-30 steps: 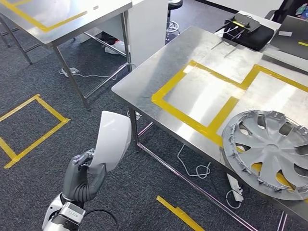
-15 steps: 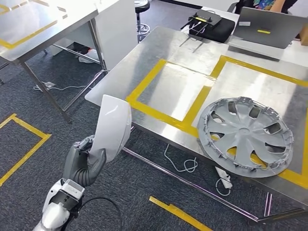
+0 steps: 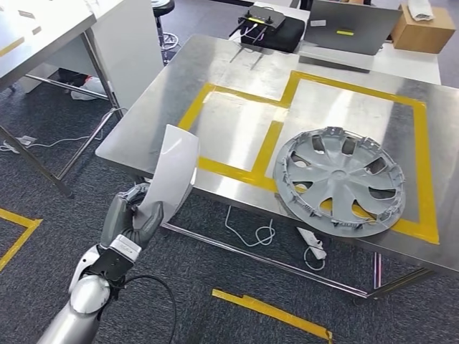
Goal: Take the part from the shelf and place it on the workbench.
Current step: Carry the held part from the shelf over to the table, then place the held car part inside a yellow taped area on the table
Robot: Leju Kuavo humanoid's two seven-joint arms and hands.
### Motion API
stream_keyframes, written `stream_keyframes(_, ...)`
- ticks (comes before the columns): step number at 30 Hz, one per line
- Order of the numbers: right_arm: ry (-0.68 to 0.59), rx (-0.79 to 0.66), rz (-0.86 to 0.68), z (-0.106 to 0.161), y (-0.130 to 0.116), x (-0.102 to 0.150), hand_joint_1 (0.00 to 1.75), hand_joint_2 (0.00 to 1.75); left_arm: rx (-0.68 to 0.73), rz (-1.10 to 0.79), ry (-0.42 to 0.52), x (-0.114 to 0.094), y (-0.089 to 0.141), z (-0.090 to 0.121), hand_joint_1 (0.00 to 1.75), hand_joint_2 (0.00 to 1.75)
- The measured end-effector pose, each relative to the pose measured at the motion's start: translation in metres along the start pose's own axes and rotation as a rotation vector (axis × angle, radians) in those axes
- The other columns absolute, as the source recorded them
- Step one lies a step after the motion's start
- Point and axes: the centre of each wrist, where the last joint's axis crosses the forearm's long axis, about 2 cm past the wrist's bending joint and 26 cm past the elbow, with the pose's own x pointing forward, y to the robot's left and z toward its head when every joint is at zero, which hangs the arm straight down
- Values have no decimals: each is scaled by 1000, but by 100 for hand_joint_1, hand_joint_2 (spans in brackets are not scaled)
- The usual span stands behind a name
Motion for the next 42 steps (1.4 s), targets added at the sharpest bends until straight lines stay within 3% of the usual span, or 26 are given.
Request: stream_keyframes(42,36,44,48,-3,-1,-8,0,175,-25,-79,23,-7,-2,-15,175,175)
